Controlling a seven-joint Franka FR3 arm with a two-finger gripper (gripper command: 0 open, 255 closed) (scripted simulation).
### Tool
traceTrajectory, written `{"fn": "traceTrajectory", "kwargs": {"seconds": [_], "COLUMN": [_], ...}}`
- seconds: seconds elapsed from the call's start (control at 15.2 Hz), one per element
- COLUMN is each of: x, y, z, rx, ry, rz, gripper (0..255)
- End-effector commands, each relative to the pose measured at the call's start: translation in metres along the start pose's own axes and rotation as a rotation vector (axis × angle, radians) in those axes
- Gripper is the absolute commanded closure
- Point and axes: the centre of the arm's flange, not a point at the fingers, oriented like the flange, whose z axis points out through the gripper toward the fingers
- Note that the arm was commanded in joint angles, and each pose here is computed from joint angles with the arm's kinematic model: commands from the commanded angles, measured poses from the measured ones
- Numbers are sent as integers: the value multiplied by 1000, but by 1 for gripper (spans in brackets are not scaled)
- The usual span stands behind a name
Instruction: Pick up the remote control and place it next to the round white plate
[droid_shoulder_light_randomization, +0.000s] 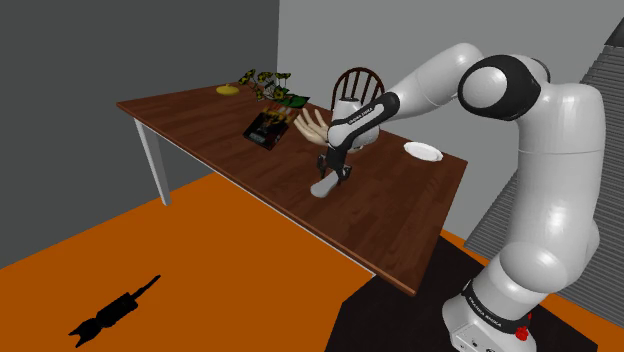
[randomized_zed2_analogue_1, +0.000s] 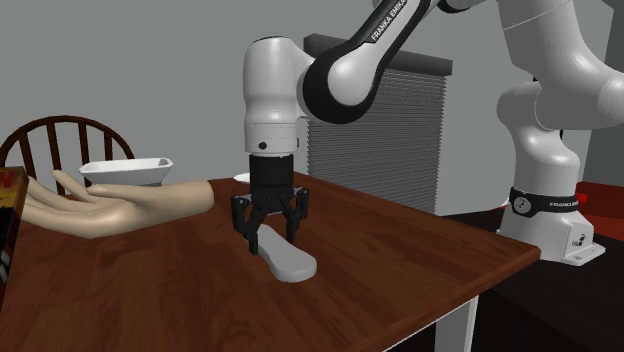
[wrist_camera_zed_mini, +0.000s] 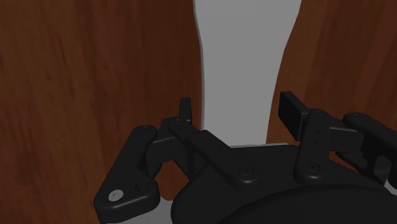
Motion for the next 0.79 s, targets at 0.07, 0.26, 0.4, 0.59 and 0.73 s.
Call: {"fn": "traceTrajectory", "kwargs": {"seconds": [0.07,0.26,0.4,0.59,0.73], "x": [0,0,0,0,0], "y": [0,0,0,0,0], "z": [0,0,0,-5,-16], "rx": [-1,-1,-1,-1,-1], "ry": [0,0,0,0,0], "rz": [0,0,0,0,0], "gripper": [255,255,255,255,255]}}
